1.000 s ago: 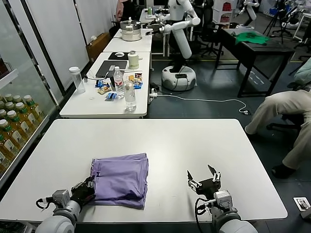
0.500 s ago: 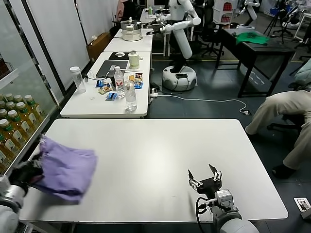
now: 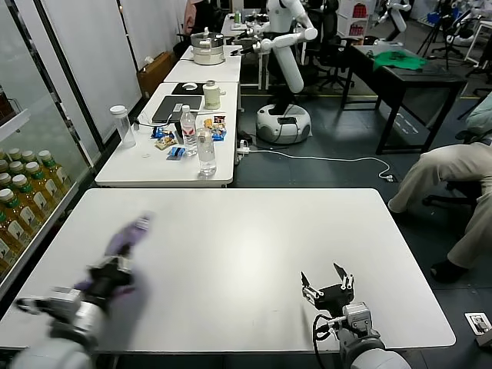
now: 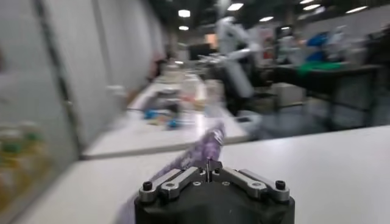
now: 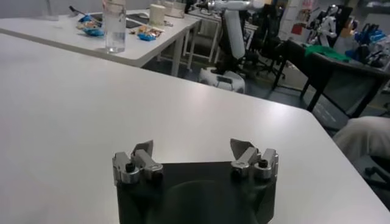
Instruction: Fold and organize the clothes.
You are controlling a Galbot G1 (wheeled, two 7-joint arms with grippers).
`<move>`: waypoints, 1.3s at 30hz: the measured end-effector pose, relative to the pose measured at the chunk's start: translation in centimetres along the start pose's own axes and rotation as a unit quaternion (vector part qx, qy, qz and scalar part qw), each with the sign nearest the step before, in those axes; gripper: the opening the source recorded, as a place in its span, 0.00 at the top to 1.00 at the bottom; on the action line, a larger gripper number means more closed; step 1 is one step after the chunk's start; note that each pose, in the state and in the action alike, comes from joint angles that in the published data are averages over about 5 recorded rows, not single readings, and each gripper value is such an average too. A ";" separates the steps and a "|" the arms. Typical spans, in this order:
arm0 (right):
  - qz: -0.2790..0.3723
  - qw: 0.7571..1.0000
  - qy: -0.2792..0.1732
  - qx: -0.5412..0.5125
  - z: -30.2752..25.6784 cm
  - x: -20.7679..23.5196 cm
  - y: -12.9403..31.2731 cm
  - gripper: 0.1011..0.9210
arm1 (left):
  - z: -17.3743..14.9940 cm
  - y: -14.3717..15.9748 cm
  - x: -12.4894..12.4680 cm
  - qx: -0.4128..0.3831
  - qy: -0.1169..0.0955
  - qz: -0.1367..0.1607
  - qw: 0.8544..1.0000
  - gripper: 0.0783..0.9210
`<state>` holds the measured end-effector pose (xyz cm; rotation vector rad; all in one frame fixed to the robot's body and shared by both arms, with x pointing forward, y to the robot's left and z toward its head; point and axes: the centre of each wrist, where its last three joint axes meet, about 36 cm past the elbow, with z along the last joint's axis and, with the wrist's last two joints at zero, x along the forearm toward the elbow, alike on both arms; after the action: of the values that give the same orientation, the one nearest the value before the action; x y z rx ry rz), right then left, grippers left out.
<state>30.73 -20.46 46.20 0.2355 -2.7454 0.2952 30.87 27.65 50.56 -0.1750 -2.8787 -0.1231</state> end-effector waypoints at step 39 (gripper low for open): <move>-0.145 0.979 0.053 -0.133 0.2 -3.5 7.8 0.12 | -0.2 -1.2 -1.2 -0.043 -0.124 -0.076 0.988 0.12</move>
<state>32.35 -12.55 43.38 0.5235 -2.5629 -0.1333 31.93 26.30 50.39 0.0173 -3.1346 -0.2726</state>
